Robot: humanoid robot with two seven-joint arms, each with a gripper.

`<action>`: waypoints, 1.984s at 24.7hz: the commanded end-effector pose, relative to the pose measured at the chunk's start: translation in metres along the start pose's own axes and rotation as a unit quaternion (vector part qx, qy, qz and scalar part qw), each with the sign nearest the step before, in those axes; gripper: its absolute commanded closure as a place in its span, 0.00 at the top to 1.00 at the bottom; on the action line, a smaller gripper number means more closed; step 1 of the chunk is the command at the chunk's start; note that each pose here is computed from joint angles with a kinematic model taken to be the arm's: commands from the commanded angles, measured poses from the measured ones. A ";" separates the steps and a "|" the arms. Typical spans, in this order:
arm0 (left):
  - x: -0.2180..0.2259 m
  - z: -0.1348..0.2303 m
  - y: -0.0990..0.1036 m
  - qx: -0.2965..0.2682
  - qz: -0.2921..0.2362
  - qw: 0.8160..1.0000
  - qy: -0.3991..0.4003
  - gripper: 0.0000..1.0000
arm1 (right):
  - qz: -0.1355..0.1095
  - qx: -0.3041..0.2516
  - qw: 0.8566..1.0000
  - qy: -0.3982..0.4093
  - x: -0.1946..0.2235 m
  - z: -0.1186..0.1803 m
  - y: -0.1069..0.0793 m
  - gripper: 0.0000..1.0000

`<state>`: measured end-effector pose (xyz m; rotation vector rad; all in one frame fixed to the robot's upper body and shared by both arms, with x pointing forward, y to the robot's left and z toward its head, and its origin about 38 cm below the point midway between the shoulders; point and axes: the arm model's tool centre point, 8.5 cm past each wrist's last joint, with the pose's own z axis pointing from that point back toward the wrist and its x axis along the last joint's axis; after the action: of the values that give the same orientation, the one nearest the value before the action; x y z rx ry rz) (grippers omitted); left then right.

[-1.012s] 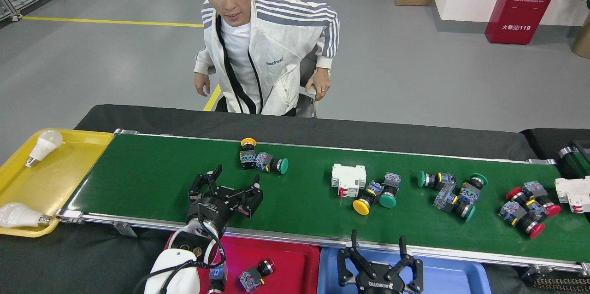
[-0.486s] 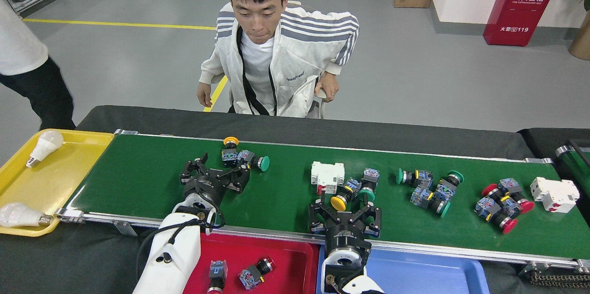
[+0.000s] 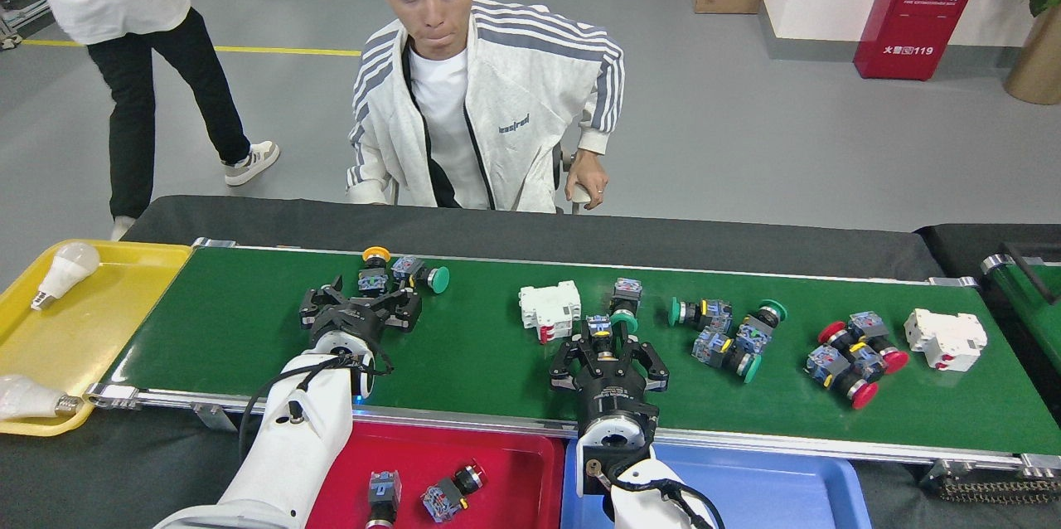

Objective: Pick switch part from conveyor to tray

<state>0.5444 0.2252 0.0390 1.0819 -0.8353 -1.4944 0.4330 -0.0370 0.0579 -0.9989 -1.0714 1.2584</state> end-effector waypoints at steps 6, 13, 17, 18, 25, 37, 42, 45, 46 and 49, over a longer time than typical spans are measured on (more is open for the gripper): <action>-0.051 -0.002 -0.001 -0.003 0.039 0.999 0.036 0.27 | -0.013 -0.066 0.989 -0.129 0.063 0.050 -0.034 0.01; -0.040 0.002 -0.014 0.013 0.079 0.997 -0.002 0.04 | 0.029 -0.060 0.965 -0.253 0.126 0.150 0.016 0.99; -0.010 0.014 -0.008 0.068 0.064 0.991 -0.097 0.03 | 0.015 -0.068 0.967 -0.244 0.117 0.153 0.008 0.99; -0.004 0.022 -0.010 0.081 0.058 0.988 -0.122 0.03 | 0.009 -0.073 0.972 -0.224 0.105 0.147 0.005 0.99; 0.008 0.164 -0.053 0.149 -0.036 0.934 -0.322 0.07 | 0.006 -0.174 0.982 0.067 -0.079 0.105 -0.023 0.99; -0.002 0.254 -0.096 0.121 -0.030 0.943 -0.308 1.00 | -0.002 -0.114 0.988 0.102 -0.250 0.133 0.007 0.99; -0.051 0.245 -0.091 0.137 0.020 0.976 -0.168 1.00 | -0.003 -0.098 0.995 0.026 -0.240 0.138 0.016 0.99; -0.073 0.246 -0.092 0.137 0.021 0.982 -0.130 1.00 | -0.006 -0.076 0.997 0.004 -0.219 0.132 0.020 0.99; -0.075 0.247 -0.093 0.136 0.023 0.982 -0.127 1.00 | 0.001 -0.070 0.998 -0.005 -0.208 0.124 0.016 0.99; -0.073 0.247 -0.093 0.136 0.026 0.982 -0.127 1.00 | 0.014 -0.048 0.999 -0.013 -0.182 0.104 0.015 0.99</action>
<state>0.2814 0.3036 0.0476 1.0480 -1.2595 -1.5376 0.3221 -0.2259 0.0543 -1.1022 -1.1632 1.2325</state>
